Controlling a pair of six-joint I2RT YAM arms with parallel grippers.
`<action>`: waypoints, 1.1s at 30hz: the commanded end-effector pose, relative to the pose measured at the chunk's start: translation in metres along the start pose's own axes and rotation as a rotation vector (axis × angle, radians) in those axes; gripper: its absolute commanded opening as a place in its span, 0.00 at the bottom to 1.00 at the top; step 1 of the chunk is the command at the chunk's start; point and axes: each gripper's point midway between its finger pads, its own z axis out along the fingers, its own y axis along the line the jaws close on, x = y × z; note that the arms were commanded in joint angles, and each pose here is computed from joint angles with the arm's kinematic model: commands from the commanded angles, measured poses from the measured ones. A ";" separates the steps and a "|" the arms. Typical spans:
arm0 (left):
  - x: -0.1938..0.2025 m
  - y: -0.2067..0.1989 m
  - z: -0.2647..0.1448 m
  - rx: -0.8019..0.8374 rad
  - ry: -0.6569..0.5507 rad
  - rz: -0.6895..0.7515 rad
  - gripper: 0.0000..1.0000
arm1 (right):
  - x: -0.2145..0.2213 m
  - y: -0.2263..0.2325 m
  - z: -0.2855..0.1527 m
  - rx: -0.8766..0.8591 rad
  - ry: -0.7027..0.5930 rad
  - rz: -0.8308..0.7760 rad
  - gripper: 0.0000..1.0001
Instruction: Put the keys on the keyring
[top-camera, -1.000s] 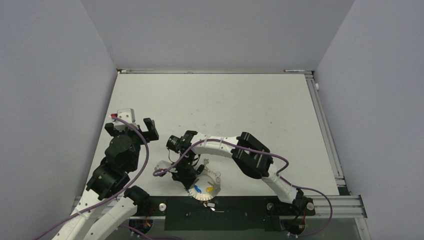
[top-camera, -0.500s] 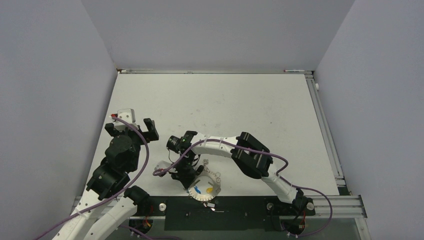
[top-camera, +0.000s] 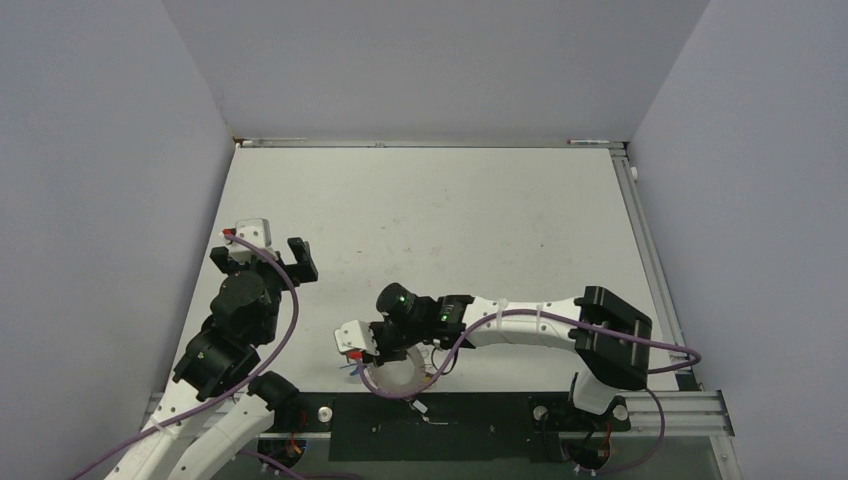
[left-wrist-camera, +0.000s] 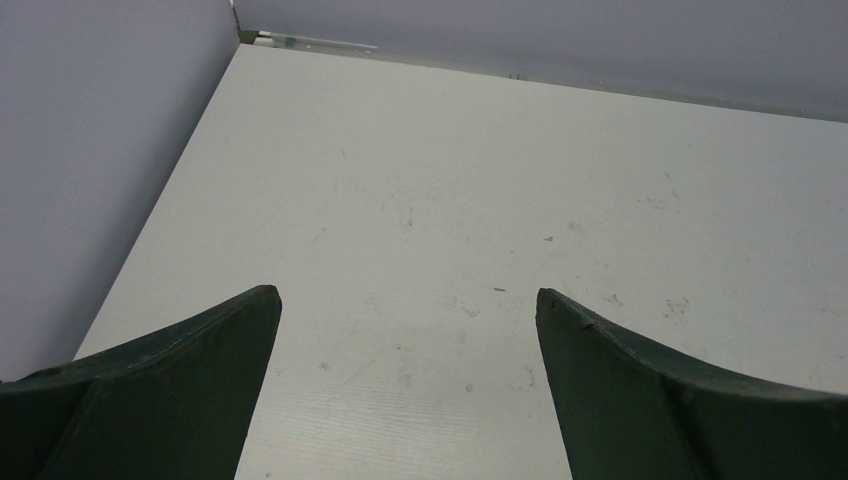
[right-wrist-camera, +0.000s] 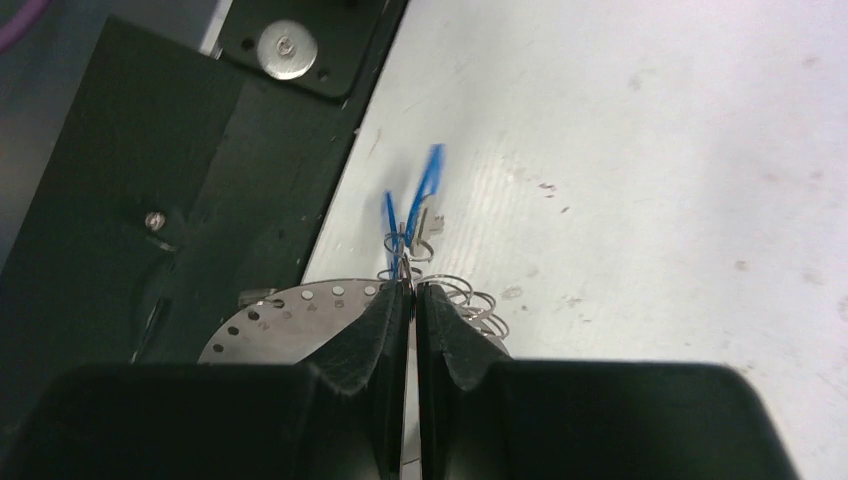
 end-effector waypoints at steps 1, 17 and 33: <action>-0.013 -0.006 -0.001 0.031 -0.049 -0.028 0.98 | -0.051 -0.029 -0.023 0.238 -0.179 -0.056 0.05; -0.035 -0.060 -0.035 0.441 -0.228 -0.036 0.99 | -0.097 -0.018 -0.135 0.552 -0.484 -0.056 0.05; -0.054 -0.152 -0.123 1.158 -0.312 0.053 1.00 | -0.130 0.007 -0.268 0.816 -0.967 -0.018 0.05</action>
